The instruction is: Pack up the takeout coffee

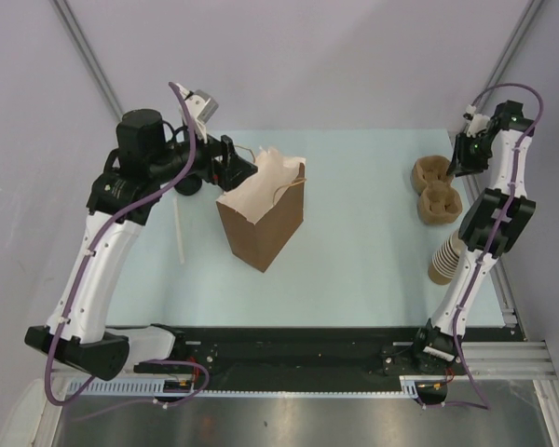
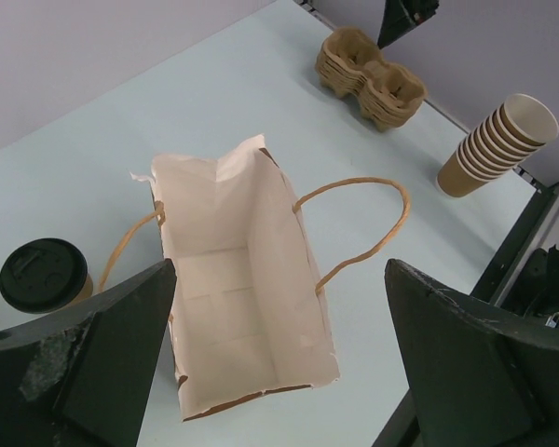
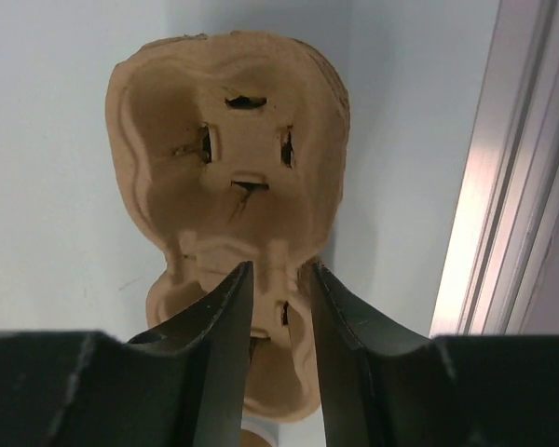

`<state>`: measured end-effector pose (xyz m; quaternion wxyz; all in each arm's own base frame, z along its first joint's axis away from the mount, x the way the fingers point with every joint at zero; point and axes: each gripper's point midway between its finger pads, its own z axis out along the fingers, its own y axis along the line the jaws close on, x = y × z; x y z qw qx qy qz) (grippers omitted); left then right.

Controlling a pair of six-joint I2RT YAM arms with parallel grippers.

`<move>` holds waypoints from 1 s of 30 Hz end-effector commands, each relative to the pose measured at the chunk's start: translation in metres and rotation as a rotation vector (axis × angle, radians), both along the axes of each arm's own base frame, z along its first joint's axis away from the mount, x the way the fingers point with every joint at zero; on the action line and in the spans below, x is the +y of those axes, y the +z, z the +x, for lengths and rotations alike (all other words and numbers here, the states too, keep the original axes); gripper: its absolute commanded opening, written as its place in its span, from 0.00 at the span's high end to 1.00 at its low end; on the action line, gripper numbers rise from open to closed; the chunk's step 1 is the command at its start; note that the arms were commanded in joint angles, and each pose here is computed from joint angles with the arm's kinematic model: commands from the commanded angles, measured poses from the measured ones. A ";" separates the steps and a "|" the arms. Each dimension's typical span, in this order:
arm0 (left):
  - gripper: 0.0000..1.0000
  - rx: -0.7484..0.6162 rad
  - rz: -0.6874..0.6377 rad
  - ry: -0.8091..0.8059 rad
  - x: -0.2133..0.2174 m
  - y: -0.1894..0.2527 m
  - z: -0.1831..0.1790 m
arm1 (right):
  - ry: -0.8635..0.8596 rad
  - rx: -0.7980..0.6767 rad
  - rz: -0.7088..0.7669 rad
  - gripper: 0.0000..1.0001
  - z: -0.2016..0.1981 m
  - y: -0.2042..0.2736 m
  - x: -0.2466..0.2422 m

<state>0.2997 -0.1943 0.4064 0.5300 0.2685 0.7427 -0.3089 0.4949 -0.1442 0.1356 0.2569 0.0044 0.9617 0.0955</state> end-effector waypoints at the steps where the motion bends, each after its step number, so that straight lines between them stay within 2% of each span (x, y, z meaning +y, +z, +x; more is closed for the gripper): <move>1: 0.01 -0.005 -0.041 -0.026 -0.005 0.009 0.000 | 0.013 -0.052 -0.073 0.64 0.023 0.006 0.004; 16: 0.01 0.028 -0.054 -0.035 -0.011 0.004 0.008 | -0.054 -0.056 -0.114 0.66 0.022 0.006 -0.023; 30: 0.01 0.039 -0.048 -0.024 -0.010 -0.001 0.011 | -0.031 -0.043 -0.102 0.68 0.029 -0.008 -0.015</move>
